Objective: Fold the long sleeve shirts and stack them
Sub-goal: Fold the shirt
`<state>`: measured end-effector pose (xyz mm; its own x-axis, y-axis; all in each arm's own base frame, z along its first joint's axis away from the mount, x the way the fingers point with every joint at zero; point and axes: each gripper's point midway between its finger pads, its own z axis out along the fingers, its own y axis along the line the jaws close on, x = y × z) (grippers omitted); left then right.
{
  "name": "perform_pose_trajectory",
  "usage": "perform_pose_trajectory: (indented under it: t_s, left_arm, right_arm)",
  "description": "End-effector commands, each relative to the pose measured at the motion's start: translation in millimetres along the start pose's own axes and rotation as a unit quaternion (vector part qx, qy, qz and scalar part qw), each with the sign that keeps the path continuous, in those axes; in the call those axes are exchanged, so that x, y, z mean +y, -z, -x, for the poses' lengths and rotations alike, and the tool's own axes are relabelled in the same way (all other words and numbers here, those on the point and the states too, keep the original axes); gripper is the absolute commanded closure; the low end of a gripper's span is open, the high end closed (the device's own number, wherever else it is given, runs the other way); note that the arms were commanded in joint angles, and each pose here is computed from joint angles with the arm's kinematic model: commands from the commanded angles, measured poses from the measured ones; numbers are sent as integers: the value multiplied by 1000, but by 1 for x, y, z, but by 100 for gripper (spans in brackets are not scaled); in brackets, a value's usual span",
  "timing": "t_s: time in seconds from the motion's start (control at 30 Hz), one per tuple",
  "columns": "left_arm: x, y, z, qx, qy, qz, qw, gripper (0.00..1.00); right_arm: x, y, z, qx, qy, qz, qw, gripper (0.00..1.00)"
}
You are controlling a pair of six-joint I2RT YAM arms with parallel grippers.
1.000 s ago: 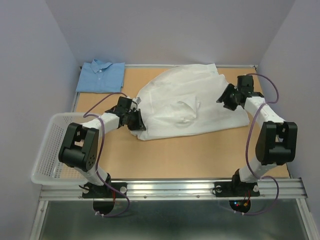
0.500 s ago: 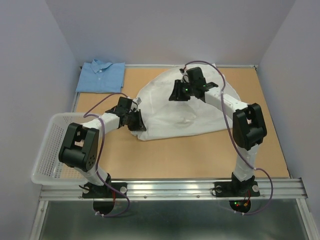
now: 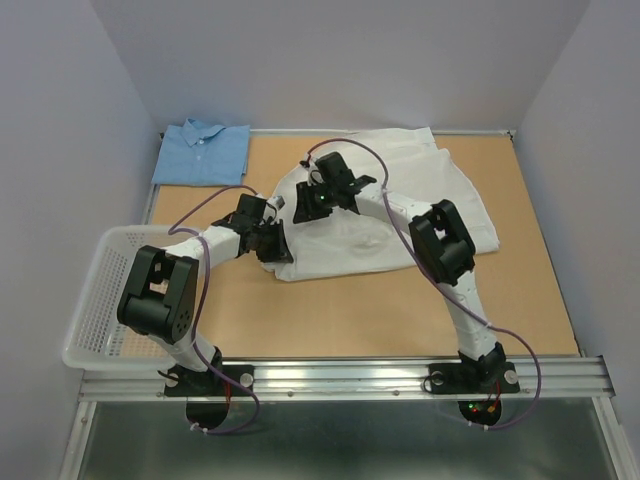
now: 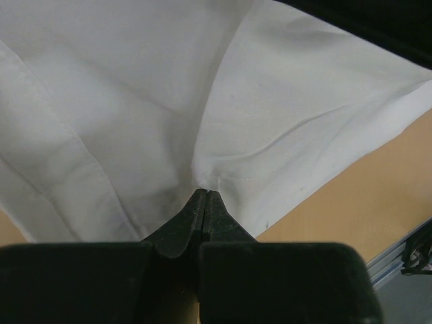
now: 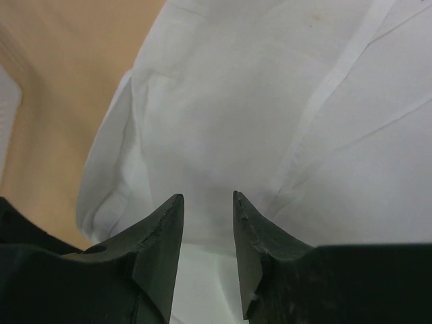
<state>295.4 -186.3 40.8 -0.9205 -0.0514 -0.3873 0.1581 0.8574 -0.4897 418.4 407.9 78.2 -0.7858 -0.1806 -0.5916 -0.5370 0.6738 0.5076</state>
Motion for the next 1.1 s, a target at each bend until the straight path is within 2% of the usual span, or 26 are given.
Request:
perform_pose_trajectory:
  t_s: [0.0, 0.17, 0.33, 0.67, 0.9, 1.07]
  left_arm:
    - [-14, 13, 11, -18, -22, -15, 999, 100]
    - [-20, 17, 5, -13, -19, -22, 1000, 100]
    - [-20, 25, -7, 1, -13, -18, 1000, 100]
    - [-8, 39, -36, 28, 9, 13, 999, 100]
    - [-3, 36, -54, 53, 25, 12, 998, 100]
    - [10, 32, -65, 63, 37, 40, 997, 100]
  right_arm:
    - [-7, -17, 11, -17, 1, -6, 1000, 59]
    - [-22, -38, -8, 4, -17, -16, 1000, 59]
    - [-32, -44, -8, 2, -28, -38, 999, 59]
    - [-48, -44, -9, -1, -44, -83, 996, 59]
    - [-51, -41, -7, -5, -44, -97, 994, 59]
    - [-52, -38, -7, -6, -43, -102, 994, 58]
